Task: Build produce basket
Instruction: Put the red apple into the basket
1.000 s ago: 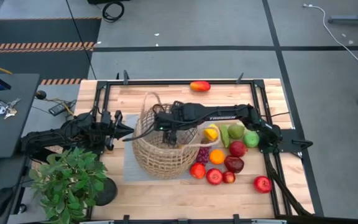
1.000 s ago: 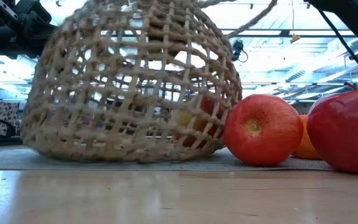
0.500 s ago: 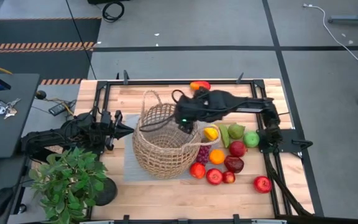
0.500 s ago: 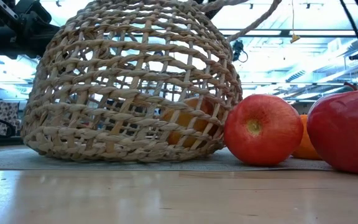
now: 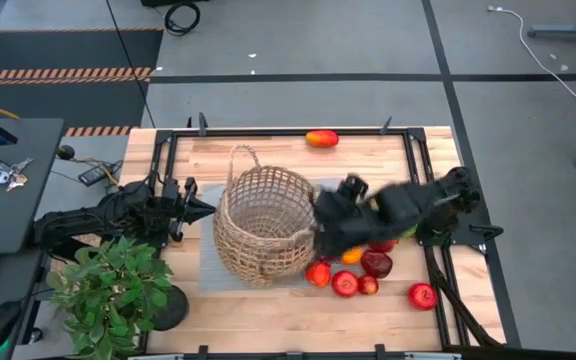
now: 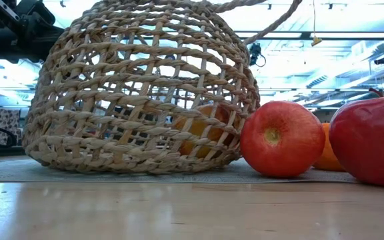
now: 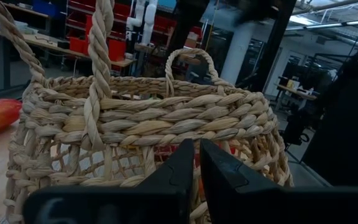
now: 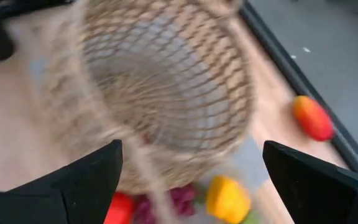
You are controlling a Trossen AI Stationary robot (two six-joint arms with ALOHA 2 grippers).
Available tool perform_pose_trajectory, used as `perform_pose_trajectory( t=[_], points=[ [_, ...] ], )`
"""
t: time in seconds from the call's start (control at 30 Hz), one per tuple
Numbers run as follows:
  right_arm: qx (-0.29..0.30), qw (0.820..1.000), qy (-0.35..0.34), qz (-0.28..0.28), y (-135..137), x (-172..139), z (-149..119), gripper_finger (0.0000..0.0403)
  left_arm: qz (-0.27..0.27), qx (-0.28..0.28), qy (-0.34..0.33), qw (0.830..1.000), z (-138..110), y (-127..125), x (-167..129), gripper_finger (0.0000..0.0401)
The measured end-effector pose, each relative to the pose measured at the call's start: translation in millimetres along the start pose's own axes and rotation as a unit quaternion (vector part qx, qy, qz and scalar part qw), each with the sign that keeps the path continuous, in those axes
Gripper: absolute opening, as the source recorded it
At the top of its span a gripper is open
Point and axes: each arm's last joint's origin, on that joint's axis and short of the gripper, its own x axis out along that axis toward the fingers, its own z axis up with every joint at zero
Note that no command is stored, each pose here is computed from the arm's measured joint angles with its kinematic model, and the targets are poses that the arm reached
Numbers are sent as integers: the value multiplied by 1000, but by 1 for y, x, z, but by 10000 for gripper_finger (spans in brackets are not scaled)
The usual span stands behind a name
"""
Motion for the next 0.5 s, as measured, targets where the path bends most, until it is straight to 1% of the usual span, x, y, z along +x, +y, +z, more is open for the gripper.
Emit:
perform_pose_trajectory(
  t=[0.13,0.27,0.4,0.5],
  points=[
    [-32,999,9,21,40,6,-23,391,0,0,0,1000,0,0,0,31],
    [-62,997,24,37,76,20,-44,391,0,0,0,1000,0,0,0,28],
    [-97,990,87,44,105,44,-68,391,0,0,0,1000,0,0,0,33],
    [-101,982,154,47,118,60,-83,391,0,0,0,1000,0,0,0,36]
  ],
)
